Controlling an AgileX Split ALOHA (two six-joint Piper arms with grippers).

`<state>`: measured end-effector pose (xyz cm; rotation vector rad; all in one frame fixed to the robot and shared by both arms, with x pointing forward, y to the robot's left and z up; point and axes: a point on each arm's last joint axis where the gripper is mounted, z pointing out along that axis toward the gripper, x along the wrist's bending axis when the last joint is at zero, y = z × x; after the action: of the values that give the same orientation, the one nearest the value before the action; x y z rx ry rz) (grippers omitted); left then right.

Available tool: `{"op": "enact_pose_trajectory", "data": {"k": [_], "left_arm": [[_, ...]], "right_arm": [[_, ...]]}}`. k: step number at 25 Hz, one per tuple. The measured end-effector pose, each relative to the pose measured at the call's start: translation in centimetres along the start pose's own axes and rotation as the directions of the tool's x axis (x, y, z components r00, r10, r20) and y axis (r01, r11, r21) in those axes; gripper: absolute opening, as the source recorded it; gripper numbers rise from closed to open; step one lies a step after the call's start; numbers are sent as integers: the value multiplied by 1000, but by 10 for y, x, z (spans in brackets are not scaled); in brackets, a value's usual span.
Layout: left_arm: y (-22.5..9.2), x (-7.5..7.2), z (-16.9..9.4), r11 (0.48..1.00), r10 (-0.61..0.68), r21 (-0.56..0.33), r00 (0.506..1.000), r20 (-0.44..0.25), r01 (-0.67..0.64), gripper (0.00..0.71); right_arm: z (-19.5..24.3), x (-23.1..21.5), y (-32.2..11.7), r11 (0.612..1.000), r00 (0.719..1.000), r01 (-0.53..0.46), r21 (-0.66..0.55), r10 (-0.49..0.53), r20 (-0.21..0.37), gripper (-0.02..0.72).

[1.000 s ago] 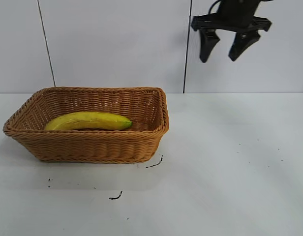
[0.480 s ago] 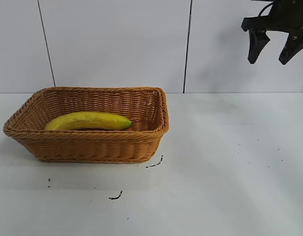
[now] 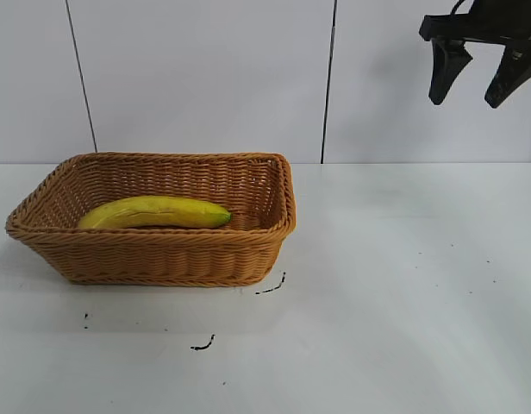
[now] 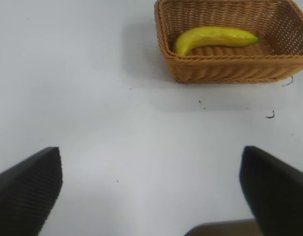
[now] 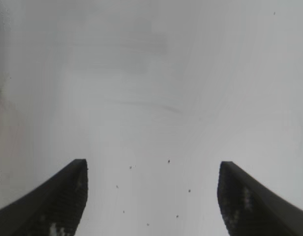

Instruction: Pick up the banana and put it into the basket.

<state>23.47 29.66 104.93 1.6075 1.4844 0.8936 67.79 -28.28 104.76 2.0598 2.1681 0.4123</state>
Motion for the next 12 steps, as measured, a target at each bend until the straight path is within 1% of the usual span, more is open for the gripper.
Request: {"op": "enact_pose_trajectory", "data": {"k": [4, 9, 12], "left_arm": [[0, 0, 0, 1000, 0, 0, 1000, 0, 0, 695], [0, 0, 0, 1000, 0, 0, 1000, 0, 0, 695], [0, 0, 0, 1000, 0, 0, 1000, 0, 0, 695]], "right_arm": [[-16, 3, -40, 998, 1000, 6, 64, -6, -1, 531], [-32, 6, -103, 989, 1000, 3, 147, -3, -3, 531], [-42, 7, -142, 985, 1000, 2, 175, -2, 0, 531]]}}
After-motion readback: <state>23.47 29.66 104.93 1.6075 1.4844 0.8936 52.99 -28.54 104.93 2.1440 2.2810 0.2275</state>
